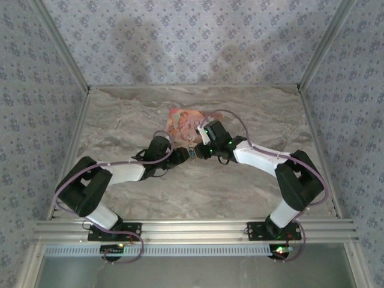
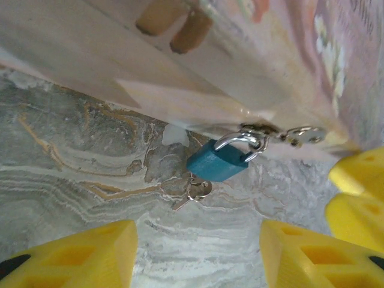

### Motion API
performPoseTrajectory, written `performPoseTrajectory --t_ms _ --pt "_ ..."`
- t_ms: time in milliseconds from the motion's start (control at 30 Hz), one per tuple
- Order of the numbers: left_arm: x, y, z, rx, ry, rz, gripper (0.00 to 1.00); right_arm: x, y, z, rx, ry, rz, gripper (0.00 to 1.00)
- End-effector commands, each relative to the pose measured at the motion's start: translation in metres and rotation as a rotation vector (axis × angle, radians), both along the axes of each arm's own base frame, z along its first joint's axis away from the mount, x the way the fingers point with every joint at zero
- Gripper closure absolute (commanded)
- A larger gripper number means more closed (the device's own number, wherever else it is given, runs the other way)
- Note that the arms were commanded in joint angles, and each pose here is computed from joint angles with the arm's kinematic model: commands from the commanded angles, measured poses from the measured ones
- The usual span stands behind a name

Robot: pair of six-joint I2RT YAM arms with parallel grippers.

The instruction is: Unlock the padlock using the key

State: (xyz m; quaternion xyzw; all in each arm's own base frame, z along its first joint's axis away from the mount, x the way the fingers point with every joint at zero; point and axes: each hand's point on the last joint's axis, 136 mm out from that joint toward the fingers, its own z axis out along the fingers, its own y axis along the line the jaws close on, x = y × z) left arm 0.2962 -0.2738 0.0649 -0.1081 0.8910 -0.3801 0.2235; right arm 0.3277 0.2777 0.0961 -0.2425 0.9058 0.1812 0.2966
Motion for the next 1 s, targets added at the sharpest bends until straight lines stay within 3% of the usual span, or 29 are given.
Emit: performPoseTrajectory --t_ms 0,367,600,967 --pt "0.017 -0.011 0.013 0.001 -0.135 -0.001 0.43 0.004 -0.014 -0.016 -0.037 0.057 -0.045 0.64" --pt "0.041 -0.026 -0.011 0.035 -0.216 -0.012 0.4 0.002 -0.011 -0.01 0.0 0.05 -0.024 0.62" --pt "0.049 -0.044 -0.014 0.009 -0.29 -0.088 0.41 0.003 -0.009 -0.01 0.008 0.051 -0.017 0.62" --pt "0.058 -0.064 -0.025 -0.071 -0.263 -0.145 0.62 0.0 -0.015 -0.014 0.008 0.061 -0.028 0.63"
